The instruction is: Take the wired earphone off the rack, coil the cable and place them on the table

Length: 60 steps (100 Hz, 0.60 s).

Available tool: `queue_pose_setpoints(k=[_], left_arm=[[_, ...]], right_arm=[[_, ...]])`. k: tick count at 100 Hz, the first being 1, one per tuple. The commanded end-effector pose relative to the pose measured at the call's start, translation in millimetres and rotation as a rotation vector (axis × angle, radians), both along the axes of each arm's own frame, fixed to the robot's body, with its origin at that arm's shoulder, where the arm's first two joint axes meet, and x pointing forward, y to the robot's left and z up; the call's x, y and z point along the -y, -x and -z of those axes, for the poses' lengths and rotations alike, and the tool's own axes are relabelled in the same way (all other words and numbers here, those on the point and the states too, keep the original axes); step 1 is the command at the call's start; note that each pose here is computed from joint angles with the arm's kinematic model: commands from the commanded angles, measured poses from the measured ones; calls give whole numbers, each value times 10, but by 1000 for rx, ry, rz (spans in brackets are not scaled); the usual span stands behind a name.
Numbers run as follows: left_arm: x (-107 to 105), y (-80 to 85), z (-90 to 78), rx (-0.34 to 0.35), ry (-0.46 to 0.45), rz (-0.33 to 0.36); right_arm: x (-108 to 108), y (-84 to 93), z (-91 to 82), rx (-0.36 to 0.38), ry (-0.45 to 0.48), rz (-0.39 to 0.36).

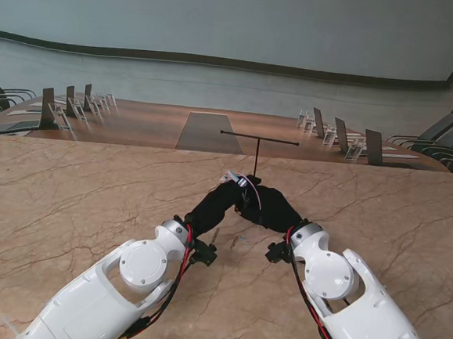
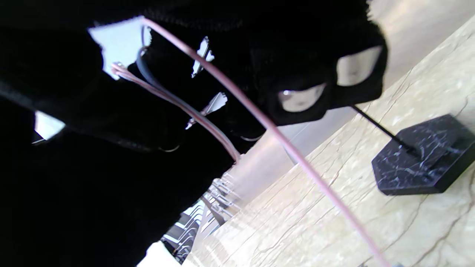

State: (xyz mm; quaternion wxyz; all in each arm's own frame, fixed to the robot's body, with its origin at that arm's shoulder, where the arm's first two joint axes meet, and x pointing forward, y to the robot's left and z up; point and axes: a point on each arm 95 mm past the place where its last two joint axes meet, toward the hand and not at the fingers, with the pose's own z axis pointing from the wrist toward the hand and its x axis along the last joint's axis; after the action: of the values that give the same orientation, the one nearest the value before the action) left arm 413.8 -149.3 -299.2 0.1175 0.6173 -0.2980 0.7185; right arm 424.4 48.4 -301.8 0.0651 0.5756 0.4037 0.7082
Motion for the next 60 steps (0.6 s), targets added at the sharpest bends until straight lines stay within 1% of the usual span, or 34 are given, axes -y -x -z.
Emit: queue_pose_setpoints(k=[1,16,32,47,60], left_arm=[[21,56,34,-14,0,12],[7,70,41,-17,-1,14],[-15,81,46,-18,-5,7],[-6,92,58,-25,-8,13],[11,93,79,-35,-16,18]], right_arm=[[26,-19,26,-8,-3,21],[73,-63,38,9,-6,59],[127,-111,11,32,-32,100],[155,-173,-35,53,-58,119],[128,-166,-76,55,-85,117]])
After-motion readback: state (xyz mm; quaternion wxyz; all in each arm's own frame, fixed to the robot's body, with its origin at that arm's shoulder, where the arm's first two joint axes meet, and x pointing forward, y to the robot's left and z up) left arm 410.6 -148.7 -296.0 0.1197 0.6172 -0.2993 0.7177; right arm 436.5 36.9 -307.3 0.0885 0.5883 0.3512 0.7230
